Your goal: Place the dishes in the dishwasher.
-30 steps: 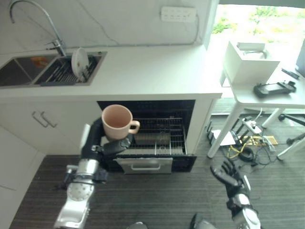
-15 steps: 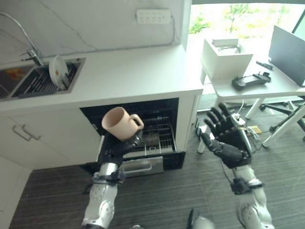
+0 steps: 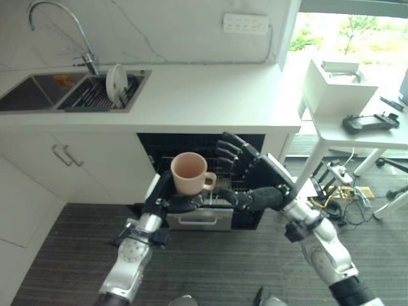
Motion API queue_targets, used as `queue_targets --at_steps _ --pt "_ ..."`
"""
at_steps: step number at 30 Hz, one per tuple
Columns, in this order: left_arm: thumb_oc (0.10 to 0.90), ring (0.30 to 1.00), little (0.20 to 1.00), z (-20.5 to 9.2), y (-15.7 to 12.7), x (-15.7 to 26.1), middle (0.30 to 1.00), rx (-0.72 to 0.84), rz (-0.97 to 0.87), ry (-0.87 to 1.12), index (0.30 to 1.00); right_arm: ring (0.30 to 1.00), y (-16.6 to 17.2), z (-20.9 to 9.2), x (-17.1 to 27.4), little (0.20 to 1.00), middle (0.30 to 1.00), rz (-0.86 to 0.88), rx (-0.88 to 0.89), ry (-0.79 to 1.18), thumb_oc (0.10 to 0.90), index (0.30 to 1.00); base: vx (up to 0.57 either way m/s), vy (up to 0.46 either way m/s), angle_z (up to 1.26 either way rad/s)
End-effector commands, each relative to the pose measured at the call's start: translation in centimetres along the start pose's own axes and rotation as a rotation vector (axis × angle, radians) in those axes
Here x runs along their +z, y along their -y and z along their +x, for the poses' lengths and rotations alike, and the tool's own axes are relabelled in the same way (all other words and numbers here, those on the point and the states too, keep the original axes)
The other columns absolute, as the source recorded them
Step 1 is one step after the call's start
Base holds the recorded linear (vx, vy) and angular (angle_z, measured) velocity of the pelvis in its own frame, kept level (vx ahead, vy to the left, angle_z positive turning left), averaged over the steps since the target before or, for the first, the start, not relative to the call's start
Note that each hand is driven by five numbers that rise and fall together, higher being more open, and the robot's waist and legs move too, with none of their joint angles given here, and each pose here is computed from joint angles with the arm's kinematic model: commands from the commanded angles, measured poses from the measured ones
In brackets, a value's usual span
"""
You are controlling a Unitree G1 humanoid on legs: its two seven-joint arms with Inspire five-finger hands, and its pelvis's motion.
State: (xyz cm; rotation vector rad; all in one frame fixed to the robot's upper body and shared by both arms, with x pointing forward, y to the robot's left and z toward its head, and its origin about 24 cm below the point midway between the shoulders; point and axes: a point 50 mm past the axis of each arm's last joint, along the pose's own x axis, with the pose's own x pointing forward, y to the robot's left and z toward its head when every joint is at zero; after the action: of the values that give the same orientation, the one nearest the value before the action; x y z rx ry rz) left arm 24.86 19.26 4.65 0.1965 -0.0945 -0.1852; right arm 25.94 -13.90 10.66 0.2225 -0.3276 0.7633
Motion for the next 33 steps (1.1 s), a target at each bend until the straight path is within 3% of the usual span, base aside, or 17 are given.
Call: queue_targets --at_steps 1,12,21,33 --pt "0.4 0.3 0.3 2.7 -0.2 6.9 0.3 -0.031 0.105 0.348 0.3 0.9 -0.3 2.4 4.7 0.9 0.9 -0.093 0.032 0.209 0.8 0.9 0.0 -0.005 0.03" --pt "0.4 0.3 0.3 3.2 0.5 7.8 0.3 -0.091 0.227 0.375 0.3 0.9 0.0 4.4 3.5 0.9 0.9 -0.072 0.033 0.066 0.8 0.9 0.01 0.001 0.08" --pt "0.4 0.3 0.3 3.3 0.8 7.7 0.3 -0.127 0.258 0.365 0.3 0.9 -0.3 4.4 1.1 0.9 0.9 -0.034 0.101 -0.106 0.8 0.9 0.0 0.001 0.05" --pt "0.4 0.3 0.3 3.5 1.8 7.4 0.3 -0.18 0.273 0.345 0.3 0.9 -0.6 5.4 1.3 0.9 0.9 -0.019 0.097 -0.103 0.8 0.9 0.0 0.0 0.0"
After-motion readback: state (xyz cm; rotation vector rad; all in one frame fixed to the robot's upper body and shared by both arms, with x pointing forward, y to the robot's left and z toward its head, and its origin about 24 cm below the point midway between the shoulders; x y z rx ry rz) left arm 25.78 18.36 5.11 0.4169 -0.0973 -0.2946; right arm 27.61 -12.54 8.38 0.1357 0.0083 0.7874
